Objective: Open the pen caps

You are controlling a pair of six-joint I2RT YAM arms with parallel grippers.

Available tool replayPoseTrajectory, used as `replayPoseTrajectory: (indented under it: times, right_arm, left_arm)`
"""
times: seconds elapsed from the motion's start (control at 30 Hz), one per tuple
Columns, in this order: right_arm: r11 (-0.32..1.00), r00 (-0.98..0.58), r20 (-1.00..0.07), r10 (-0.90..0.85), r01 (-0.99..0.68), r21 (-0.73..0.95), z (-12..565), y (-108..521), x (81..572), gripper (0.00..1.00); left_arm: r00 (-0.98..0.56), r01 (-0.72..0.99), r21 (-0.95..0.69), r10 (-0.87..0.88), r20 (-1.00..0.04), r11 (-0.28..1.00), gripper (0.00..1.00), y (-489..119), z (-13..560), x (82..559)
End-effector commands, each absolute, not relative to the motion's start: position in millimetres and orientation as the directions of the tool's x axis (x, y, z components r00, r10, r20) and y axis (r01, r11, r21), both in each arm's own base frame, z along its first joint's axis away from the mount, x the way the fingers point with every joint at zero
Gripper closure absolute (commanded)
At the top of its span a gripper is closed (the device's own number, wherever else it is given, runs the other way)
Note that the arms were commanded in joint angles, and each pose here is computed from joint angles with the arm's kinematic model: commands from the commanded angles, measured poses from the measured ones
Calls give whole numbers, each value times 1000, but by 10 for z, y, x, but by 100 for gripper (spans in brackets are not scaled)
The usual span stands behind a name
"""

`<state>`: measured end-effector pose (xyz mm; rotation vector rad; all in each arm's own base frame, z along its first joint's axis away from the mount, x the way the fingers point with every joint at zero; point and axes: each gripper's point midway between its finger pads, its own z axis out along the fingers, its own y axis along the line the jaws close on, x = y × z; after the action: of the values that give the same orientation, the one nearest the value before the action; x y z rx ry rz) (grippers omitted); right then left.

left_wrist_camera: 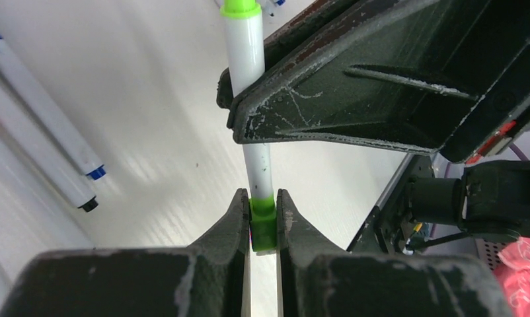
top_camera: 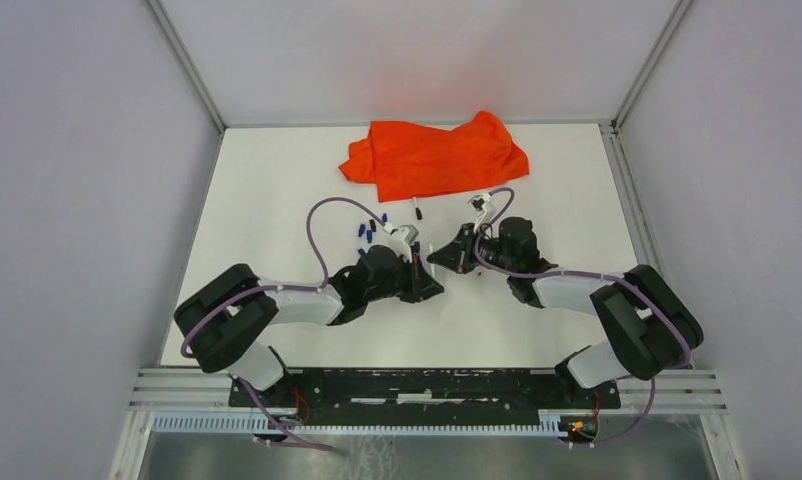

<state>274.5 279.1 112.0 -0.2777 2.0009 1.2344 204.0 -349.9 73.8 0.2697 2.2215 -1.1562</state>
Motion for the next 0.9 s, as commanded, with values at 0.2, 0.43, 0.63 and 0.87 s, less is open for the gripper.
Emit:
replayPoseTrajectory:
  times: [0.2,0.43,0.63,0.87]
  right_arm:
    - [588,-405,-861,309,-630,507,1702,2445,3413,100]
    - [682,-399,-865,303,-543,489,1635,2227,3530,100]
    - [830,-408,-868,281,-350,434,1508,1886,3681,100]
    - [903,-380,-893,242,-249,351,1516,1631,3726,100]
  left_arm:
    - [-787,614,-769,202,-582,175,98,-3845,1070,1159]
    - [-798,602,-758,192,-571,249,98,-3805,939,1232]
    - [-795,445,-579,3,-607,684,98,-3487,671,1914]
    - [-733,172,-349,-117,-670,921,98,-3061,591,2304]
